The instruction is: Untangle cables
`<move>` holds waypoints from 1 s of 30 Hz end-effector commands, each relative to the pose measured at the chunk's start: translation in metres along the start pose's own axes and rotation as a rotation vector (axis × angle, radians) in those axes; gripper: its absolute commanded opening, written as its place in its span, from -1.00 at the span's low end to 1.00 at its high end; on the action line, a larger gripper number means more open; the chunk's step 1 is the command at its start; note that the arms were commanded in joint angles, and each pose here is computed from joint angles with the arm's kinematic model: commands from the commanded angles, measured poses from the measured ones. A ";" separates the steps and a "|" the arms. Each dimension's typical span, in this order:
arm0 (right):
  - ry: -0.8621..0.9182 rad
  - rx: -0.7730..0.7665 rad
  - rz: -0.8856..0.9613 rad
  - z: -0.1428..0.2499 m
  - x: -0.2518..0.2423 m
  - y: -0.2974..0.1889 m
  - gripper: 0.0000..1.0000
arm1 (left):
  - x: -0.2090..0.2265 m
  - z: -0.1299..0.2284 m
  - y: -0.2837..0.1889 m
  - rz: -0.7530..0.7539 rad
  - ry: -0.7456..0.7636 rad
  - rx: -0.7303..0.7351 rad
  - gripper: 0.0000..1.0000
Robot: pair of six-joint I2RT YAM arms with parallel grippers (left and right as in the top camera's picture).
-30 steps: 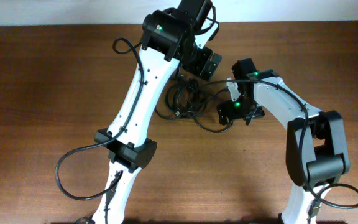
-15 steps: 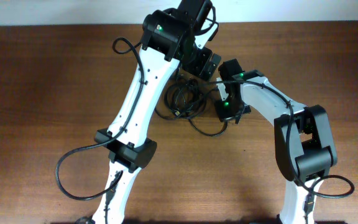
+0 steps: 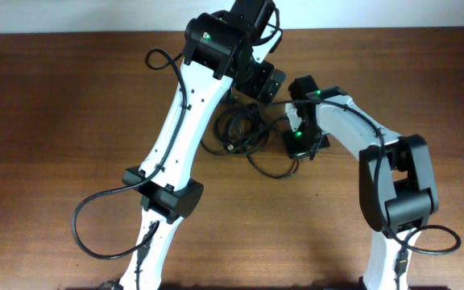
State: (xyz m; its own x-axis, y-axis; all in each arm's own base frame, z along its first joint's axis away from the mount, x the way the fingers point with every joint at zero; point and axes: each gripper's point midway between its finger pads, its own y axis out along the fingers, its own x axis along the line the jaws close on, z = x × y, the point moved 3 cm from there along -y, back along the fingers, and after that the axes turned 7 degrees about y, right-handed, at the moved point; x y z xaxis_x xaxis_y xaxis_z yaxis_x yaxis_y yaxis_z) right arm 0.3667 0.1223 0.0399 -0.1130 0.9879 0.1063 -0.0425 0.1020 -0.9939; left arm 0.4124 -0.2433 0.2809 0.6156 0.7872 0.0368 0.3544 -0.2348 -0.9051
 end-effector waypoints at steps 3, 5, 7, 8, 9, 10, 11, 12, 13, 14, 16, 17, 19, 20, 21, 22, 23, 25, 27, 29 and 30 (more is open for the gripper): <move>-0.025 -0.317 0.055 -0.018 -0.004 -0.146 -0.92 | 0.002 -0.003 -0.021 -0.016 0.007 -0.047 0.98; -0.030 -0.408 0.041 -0.011 0.000 -0.190 -0.92 | 0.002 -0.003 -0.021 -0.015 0.007 -0.048 0.98; -0.036 -0.514 0.026 0.001 0.003 -0.235 -0.92 | 0.002 -0.003 -0.021 -0.015 0.007 -0.048 0.98; -0.038 -0.551 0.021 0.006 0.004 -0.250 -0.92 | 0.002 -0.003 -0.021 -0.015 0.007 -0.048 0.98; -0.038 -0.595 0.023 0.012 0.004 -0.267 -0.92 | 0.002 -0.003 -0.021 -0.014 0.007 -0.048 0.98; -0.035 -0.622 0.033 0.018 0.002 -0.278 -0.92 | -0.001 -0.003 -0.020 -0.004 0.010 -0.049 0.98; -0.034 -0.633 0.035 0.023 0.002 -0.284 -0.92 | -0.003 -0.003 -0.020 0.004 0.013 -0.050 0.98; -0.031 -0.652 0.043 0.033 0.000 -0.296 -0.92 | -0.009 -0.004 -0.020 0.015 0.023 -0.051 0.98; -0.024 -0.663 0.063 0.038 -0.004 -0.302 -0.92 | -0.014 -0.005 -0.020 0.024 0.032 -0.052 0.98; -0.012 -0.669 0.099 0.041 -0.009 -0.306 -0.92 | -0.023 -0.005 -0.020 0.052 0.043 -0.054 0.98; 0.015 -0.658 0.133 0.045 -0.020 -0.309 -0.92 | -0.052 -0.007 -0.018 0.117 0.087 -0.053 0.98; 0.022 -0.651 0.137 0.046 -0.023 -0.308 -0.92 | -0.060 -0.007 -0.017 0.120 0.104 -0.051 0.98; 0.038 -0.646 0.143 0.047 -0.028 -0.308 -0.92 | -0.068 -0.008 -0.010 0.103 0.125 -0.040 0.98; 0.046 -0.644 0.146 0.047 -0.031 -0.308 -0.92 | -0.065 -0.007 -0.007 0.063 0.129 -0.026 0.98; 0.051 -0.640 0.149 0.048 -0.034 -0.308 -0.92 | -0.063 -0.006 -0.005 0.053 0.129 -0.017 0.98; 0.053 -0.635 0.151 0.048 -0.035 -0.307 -0.92 | -0.064 -0.005 -0.003 0.062 0.128 -0.010 0.98; 0.065 -0.633 0.153 0.049 -0.038 -0.307 -0.92 | -0.070 -0.004 -0.002 0.100 0.128 -0.008 0.98; 0.102 -0.636 0.149 0.049 -0.043 -0.308 0.97 | -0.082 0.001 0.007 0.177 0.128 0.024 0.98; 0.103 -0.638 0.149 0.048 -0.043 -0.308 0.97 | -0.097 0.009 0.027 0.246 0.134 0.085 0.98; 0.101 -0.637 0.150 0.049 -0.043 -0.308 0.97 | -0.108 0.016 0.055 0.262 0.147 0.134 0.98; 0.101 -0.636 0.150 0.049 -0.043 -0.308 0.97 | -0.117 0.021 0.080 0.269 0.156 0.161 0.98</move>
State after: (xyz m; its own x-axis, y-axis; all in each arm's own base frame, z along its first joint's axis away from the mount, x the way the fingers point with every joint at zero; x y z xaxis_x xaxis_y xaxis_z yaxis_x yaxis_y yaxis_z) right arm 0.3373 0.0460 0.3354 0.0030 1.0000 -0.0078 0.5469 -0.0082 -0.8372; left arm 0.3679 -0.3232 0.2258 0.7527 0.6498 -0.1059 0.1367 -0.3116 -0.9403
